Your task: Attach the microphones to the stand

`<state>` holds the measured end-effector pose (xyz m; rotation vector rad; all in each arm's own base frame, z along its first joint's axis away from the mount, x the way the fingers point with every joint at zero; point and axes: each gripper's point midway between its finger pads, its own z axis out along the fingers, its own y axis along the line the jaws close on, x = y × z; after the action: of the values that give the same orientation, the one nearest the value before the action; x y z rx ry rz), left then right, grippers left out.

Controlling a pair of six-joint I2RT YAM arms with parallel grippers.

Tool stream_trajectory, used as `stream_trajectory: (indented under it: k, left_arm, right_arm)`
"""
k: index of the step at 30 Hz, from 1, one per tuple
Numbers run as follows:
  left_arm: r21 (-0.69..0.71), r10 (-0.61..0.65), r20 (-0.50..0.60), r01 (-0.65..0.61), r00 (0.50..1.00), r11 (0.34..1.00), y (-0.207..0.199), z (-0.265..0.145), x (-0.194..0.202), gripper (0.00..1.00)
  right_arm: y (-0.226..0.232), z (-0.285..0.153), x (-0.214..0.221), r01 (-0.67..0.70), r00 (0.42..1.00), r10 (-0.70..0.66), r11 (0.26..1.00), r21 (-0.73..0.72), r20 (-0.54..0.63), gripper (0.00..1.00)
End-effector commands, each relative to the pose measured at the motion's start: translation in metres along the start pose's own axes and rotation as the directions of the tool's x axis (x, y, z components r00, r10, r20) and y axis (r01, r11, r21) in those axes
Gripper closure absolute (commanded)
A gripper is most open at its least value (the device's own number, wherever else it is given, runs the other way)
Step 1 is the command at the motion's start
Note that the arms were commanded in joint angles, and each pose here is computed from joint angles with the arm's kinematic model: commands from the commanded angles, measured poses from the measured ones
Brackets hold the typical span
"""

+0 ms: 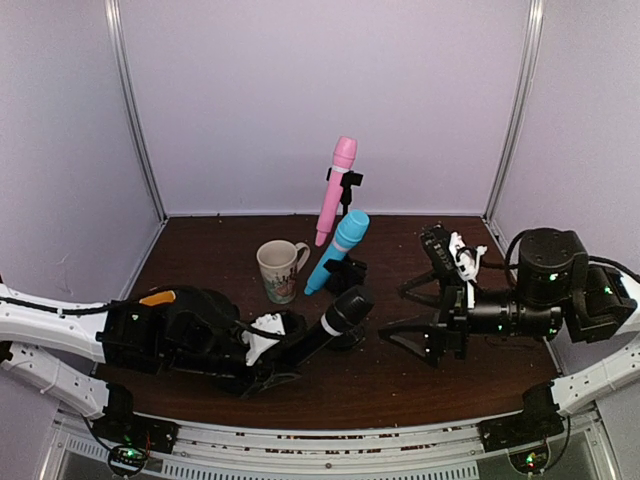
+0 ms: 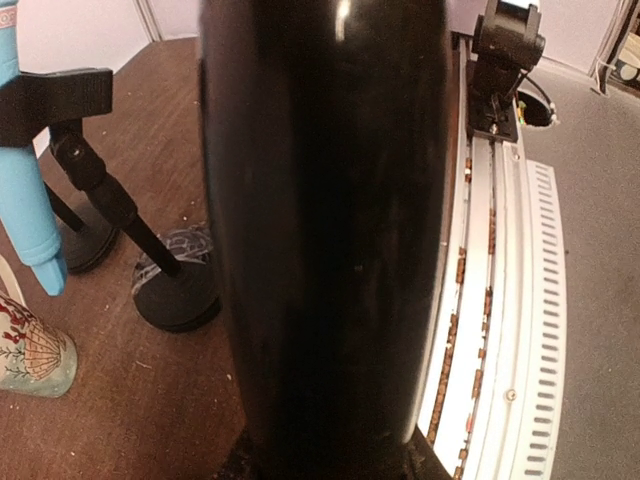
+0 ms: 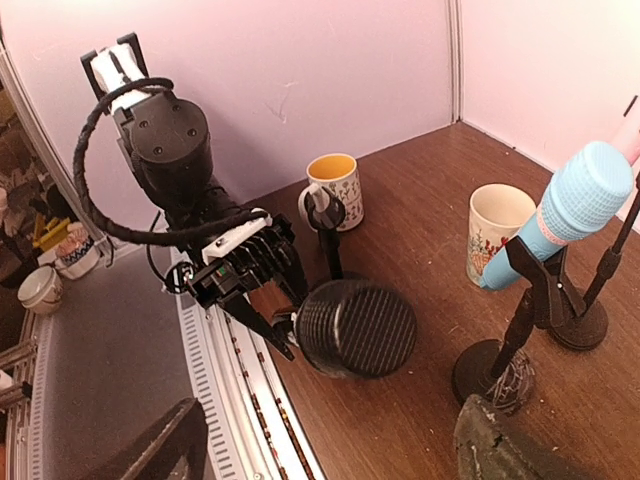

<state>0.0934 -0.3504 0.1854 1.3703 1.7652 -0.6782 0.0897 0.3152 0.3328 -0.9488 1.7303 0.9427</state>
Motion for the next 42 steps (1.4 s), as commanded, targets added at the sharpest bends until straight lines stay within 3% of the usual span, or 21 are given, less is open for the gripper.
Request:
stream_trajectory:
  k: [1, 11, 16, 25, 28, 34, 36, 39, 42]
  left_arm:
    - [0.013, 0.068, -0.014, -0.068, 0.998, 0.998, -0.008, -0.002, -0.001, 0.98]
    - [0.09, 0.128, 0.038, -0.131, 0.991, 0.987, -0.029, 0.002, -0.006, 0.99]
    - [0.096, 0.135, 0.087, -0.143, 0.987, 0.985, -0.031, 0.0, -0.01, 1.0]
    - [0.107, 0.145, 0.08, -0.153, 0.986, 0.982, -0.034, 0.005, -0.008, 1.0]
    - [0.108, 0.142, 0.084, -0.15, 0.986, 0.983, -0.034, 0.005, -0.008, 1.0]
    - [0.076, 0.132, 0.093, -0.139, 0.987, 0.987, -0.028, 0.001, -0.01, 0.99]
    - [0.057, 0.12, 0.099, -0.126, 0.988, 0.99, -0.025, -0.001, -0.012, 0.91]
    - [-0.041, 0.081, 0.106, -0.077, 0.991, 0.996, -0.007, -0.005, -0.014, 0.57]
    - [-0.148, 0.045, 0.114, -0.028, 0.992, 0.989, 0.014, -0.019, -0.019, 0.41]
  right_arm:
    - [0.003, 0.01, 0.021, 0.105, 0.977, -0.104, 0.994, -0.007, -0.185, 0.13]
    - [0.007, 0.048, 0.031, 0.117, 0.95, -0.111, 0.993, 0.005, -0.29, 0.13]
    - [0.01, 0.059, 0.043, 0.033, 0.943, -0.046, 0.998, -0.047, -0.331, 0.15]
    - [0.024, 0.068, 0.038, -0.05, 0.957, 0.013, 0.991, -0.124, -0.289, 0.19]
    - [0.028, 0.071, 0.039, -0.062, 0.957, 0.018, 0.988, -0.142, -0.291, 0.25]
    - [0.032, 0.075, 0.042, -0.089, 0.951, 0.034, 0.982, -0.167, -0.306, 0.53]
    - [0.03, 0.074, 0.043, -0.095, 0.95, 0.042, 0.983, -0.159, -0.309, 0.62]
    - [0.022, 0.069, 0.039, -0.095, 0.954, 0.053, 0.987, -0.128, -0.296, 0.74]
    - [0.013, 0.057, 0.028, -0.094, 0.965, 0.066, 0.991, -0.099, -0.254, 0.82]
